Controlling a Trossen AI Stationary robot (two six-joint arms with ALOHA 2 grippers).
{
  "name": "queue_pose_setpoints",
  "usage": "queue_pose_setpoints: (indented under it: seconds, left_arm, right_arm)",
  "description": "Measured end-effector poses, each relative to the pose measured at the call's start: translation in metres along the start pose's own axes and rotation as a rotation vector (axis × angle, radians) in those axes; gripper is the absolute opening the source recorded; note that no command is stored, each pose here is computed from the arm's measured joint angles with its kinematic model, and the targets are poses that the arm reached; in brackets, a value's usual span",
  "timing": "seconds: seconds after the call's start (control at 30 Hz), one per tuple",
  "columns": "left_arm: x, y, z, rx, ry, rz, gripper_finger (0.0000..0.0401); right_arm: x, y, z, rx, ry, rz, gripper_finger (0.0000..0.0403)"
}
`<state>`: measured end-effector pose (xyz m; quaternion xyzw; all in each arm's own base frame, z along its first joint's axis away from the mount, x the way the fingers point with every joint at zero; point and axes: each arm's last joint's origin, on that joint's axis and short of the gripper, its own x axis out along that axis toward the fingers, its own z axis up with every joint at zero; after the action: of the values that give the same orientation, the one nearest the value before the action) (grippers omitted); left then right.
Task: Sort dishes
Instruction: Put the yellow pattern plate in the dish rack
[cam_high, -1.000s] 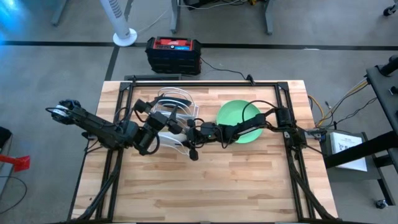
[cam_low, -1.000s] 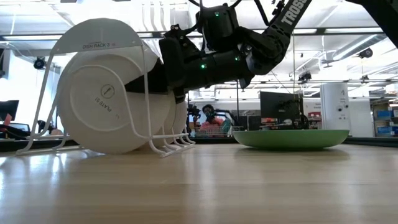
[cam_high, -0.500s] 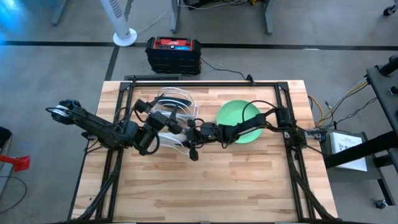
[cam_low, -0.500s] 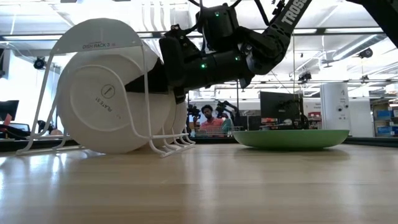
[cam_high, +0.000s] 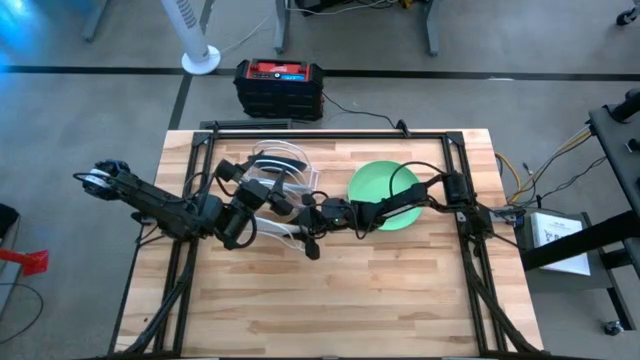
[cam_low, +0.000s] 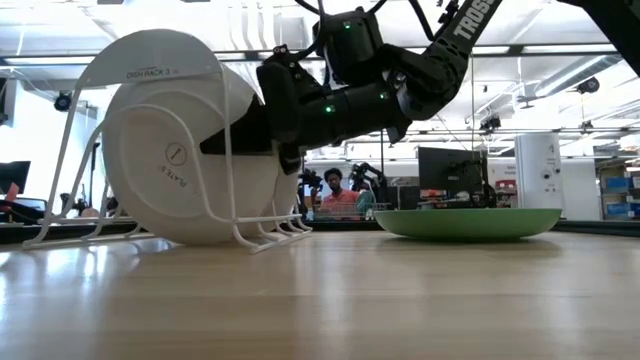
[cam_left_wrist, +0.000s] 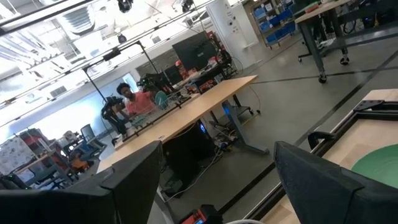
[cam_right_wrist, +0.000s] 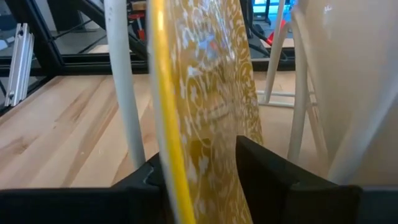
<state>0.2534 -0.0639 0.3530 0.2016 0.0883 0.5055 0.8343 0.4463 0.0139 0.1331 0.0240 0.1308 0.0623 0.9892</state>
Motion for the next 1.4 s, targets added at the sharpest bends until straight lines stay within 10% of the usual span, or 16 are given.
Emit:
queue_pose_setpoints:
  seconds: [1.4]
  left_arm:
    - [0.0,0.0,0.0001,-0.01,0.0,0.0,0.0296]
  right_arm:
    - [-0.004,-0.0006,0.0053,0.049,0.08,-0.007,0.0186]
